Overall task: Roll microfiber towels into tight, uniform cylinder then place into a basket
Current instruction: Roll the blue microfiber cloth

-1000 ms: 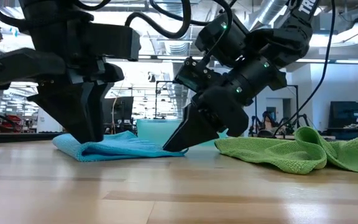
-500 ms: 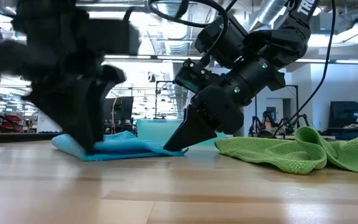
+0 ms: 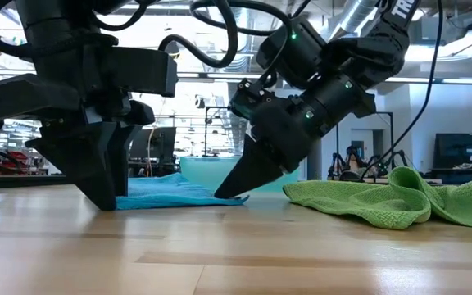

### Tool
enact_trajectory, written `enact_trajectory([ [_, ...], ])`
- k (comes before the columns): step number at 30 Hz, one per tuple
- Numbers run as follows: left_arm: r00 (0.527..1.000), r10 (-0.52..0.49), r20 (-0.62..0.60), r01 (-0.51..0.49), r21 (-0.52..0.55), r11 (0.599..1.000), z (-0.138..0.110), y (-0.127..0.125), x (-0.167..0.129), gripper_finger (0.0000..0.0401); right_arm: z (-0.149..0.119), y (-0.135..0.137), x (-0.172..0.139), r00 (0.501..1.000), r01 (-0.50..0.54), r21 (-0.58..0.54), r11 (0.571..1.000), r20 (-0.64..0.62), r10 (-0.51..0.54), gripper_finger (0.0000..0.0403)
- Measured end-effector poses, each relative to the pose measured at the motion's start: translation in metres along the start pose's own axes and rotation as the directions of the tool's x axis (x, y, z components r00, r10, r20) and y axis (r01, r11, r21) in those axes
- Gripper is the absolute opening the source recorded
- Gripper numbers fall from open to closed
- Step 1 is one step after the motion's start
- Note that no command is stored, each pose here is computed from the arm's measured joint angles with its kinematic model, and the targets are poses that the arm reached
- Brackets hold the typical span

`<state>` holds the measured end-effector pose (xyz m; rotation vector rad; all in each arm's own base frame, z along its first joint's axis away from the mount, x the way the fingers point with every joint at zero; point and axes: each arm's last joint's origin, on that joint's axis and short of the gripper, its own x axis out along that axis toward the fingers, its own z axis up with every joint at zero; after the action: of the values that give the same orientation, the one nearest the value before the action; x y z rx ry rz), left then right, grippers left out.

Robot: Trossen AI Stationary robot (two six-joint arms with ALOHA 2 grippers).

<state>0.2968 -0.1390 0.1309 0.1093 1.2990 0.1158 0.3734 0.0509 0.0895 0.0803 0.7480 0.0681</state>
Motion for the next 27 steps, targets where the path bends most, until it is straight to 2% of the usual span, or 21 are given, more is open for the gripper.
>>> enact_trajectory([
  [9, 0.999, 0.016, -0.039, -0.018, -0.042, 0.999, -0.003, 0.002, -0.001, 0.0103, -0.004, 0.015, -0.001, 0.999, -0.018, 0.177, 0.984, -0.028, 0.023, 0.0107],
  [16, 0.990, 0.082, -0.115, -0.090, -0.067, 0.994, -0.004, 0.003, -0.012, 0.0103, -0.005, 0.033, -0.006, 0.997, -0.059, 0.280, 0.958, -0.036, 0.072, 0.0107],
  [27, 0.992, 0.095, -0.085, -0.099, -0.043, 0.994, -0.002, -0.003, -0.017, 0.0103, 0.005, 0.041, -0.021, 0.995, -0.082, 0.255, 0.963, -0.031, 0.093, 0.0107],
])
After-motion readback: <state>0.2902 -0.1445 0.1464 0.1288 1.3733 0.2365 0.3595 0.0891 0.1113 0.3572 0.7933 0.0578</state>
